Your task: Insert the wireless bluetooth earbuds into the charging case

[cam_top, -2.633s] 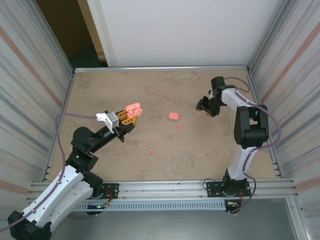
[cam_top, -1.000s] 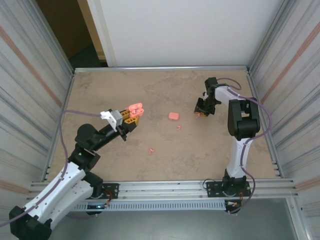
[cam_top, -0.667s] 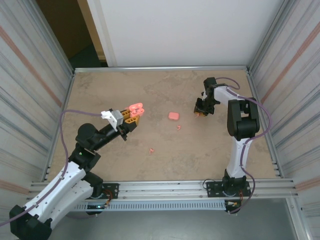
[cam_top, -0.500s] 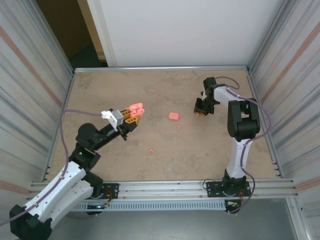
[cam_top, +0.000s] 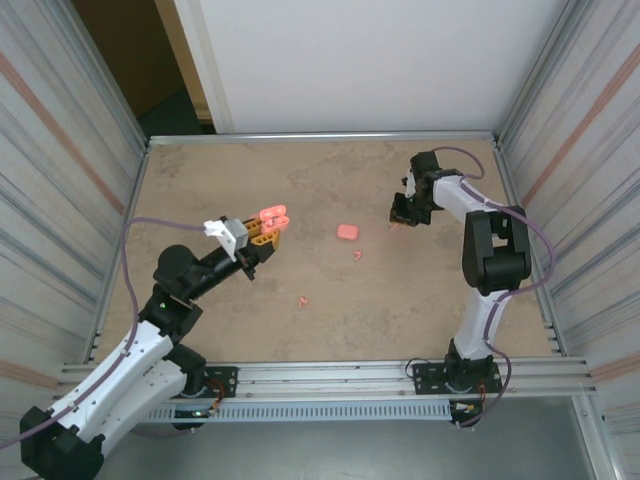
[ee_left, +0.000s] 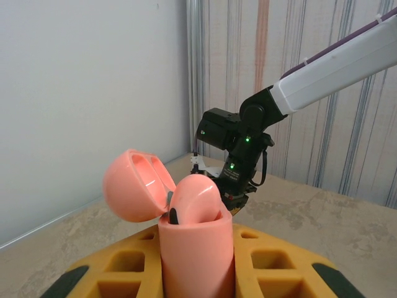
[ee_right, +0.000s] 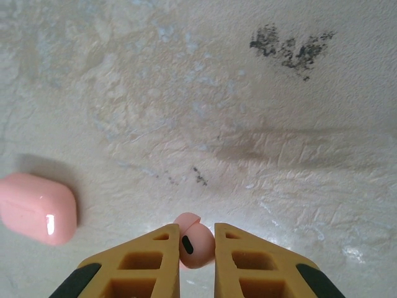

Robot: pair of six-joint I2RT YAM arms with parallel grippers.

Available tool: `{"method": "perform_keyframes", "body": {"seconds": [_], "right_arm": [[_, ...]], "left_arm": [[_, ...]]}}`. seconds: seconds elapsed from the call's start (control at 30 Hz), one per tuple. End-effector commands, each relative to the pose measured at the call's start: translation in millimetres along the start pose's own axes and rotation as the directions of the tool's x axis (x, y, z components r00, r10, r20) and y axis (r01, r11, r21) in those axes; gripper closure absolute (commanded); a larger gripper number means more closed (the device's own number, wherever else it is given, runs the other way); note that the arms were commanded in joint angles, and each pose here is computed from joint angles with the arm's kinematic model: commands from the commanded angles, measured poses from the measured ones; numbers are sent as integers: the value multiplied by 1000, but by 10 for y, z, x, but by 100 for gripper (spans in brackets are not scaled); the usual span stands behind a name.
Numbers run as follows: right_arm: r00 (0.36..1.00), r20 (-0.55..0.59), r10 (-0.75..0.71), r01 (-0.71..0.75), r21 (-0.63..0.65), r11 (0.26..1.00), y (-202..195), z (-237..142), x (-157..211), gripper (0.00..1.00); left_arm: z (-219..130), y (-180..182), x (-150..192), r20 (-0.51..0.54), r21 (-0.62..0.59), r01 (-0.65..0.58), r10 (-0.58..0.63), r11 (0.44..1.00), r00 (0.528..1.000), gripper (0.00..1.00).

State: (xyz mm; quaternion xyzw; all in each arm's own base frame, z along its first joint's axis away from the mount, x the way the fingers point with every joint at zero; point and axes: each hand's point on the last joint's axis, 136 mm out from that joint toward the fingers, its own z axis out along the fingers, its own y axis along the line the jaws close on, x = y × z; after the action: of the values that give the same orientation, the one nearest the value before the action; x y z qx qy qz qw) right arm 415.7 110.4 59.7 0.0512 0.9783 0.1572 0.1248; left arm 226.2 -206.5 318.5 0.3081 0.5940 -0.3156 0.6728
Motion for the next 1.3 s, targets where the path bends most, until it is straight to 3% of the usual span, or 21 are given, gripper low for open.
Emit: {"method": "perform_keyframes", "body": {"seconds": [0.0, 0.4, 0.8, 1.27], "right_arm": [[994, 76, -84, 89, -71, 993, 254, -282, -50, 84], [938, 248, -243, 310, -286, 907, 881, -997, 155, 84], [819, 451, -356, 551, -441, 708, 1531, -1889, 509, 84], [640, 644, -419, 760, -449, 471, 2129, -2583, 888, 83]], "left_arm": [[20, 37, -96, 25, -20, 5, -4, 1000, 1000, 100], [268, 83, 238, -50, 15, 97, -96, 995, 994, 100], [477, -100, 316, -56, 199, 178, -171, 964, 984, 100], [561, -285, 122, -31, 354, 221, -225, 909, 974, 100]]}}
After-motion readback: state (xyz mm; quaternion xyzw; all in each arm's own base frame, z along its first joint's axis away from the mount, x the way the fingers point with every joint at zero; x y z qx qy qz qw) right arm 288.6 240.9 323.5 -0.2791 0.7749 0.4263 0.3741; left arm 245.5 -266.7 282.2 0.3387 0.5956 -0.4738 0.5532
